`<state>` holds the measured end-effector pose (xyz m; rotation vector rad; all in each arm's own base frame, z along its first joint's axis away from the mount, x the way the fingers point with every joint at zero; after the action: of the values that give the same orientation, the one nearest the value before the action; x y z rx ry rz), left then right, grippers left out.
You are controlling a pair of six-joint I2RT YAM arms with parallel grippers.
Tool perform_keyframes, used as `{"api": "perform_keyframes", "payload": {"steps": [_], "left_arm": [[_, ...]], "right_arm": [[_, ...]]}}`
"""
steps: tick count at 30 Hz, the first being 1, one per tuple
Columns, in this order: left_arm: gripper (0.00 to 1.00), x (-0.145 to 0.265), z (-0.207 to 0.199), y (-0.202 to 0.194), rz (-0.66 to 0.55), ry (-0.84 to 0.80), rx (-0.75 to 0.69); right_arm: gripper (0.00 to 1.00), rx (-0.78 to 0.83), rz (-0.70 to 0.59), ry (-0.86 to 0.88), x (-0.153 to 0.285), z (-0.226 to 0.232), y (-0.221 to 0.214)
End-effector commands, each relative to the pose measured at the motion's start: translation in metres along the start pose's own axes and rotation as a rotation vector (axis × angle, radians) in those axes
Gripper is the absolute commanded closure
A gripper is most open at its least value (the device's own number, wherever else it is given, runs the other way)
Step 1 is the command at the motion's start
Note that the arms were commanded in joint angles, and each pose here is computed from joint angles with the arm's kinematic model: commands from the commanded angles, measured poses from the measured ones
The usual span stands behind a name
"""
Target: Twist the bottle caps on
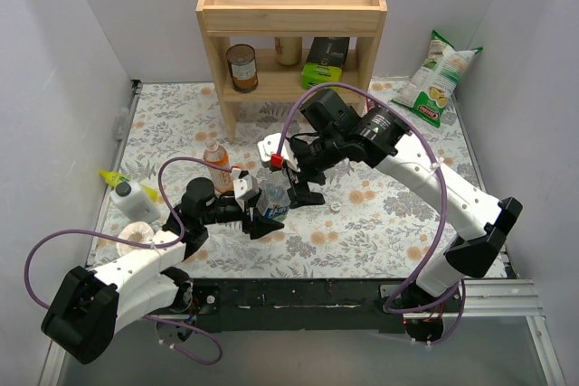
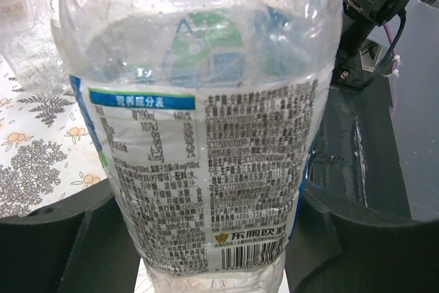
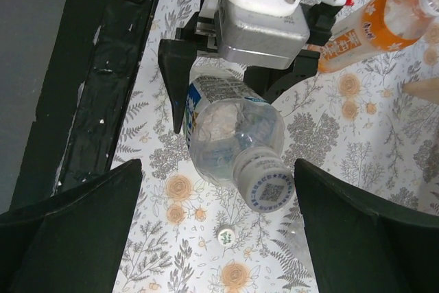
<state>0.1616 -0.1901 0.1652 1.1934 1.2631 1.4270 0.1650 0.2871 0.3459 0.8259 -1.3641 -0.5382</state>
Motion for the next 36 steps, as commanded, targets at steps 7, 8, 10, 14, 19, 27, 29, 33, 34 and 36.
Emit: {"api": "perform_keyframes", "payload": {"steps": [7,8,10,14,19,27,29,33,34,36], "left_arm": [[1.0,-0.002,0.006,0.016,-0.048,0.039,-0.014],[1.0,-0.001,0.007,0.016,-0.049,0.053,0.002],[1.0,-0.001,0.007,0.016,-0.059,0.066,0.014],[1.0,0.0,0.011,0.017,-0.075,0.113,0.052],[1.0,0.001,0.015,0.019,-0.089,0.14,0.065],[1.0,0.001,0.007,0.006,-0.004,0.018,-0.014],[1.0,0.002,0.004,0.002,0.016,-0.024,-0.067],[1.0,0.002,0.0,0.001,0.054,-0.09,-0.059],[1.0,0.001,0.0,0.002,0.054,-0.096,-0.058],[1.0,0.0,0.001,0.006,0.05,-0.098,-0.058]], "right_arm": [[0.03,-0.017,0.027,0.002,0.001,0.01,-0.012],[0.03,-0.025,0.037,-0.001,0.001,0.011,-0.015],[0.03,-0.025,0.051,-0.019,0.005,0.012,-0.017],[0.03,-0.047,0.103,-0.024,0.008,0.019,-0.032],[0.03,-0.058,0.151,-0.031,0.014,0.031,-0.048],[0.08,-0.098,0.071,-0.136,0.041,0.012,-0.026],[0.08,-0.106,0.033,-0.195,0.045,-0.01,-0.015],[0.05,0.013,-0.046,-0.167,0.046,-0.019,0.008],[0.04,0.016,-0.046,-0.153,0.041,-0.02,0.006],[0.03,0.042,-0.062,-0.115,0.034,-0.016,0.007]]}}
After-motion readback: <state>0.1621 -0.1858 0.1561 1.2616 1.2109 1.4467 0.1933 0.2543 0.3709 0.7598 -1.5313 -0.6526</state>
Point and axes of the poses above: each gripper's point midway between its finger pads, its own x axis back along the fingers, its own z axis along the line the jaws close on, y = z × x, the point moved 7 cm from there along x, back along the fingers, and after that the axes turned 10 degrees about -x, right-handed, at the moved point
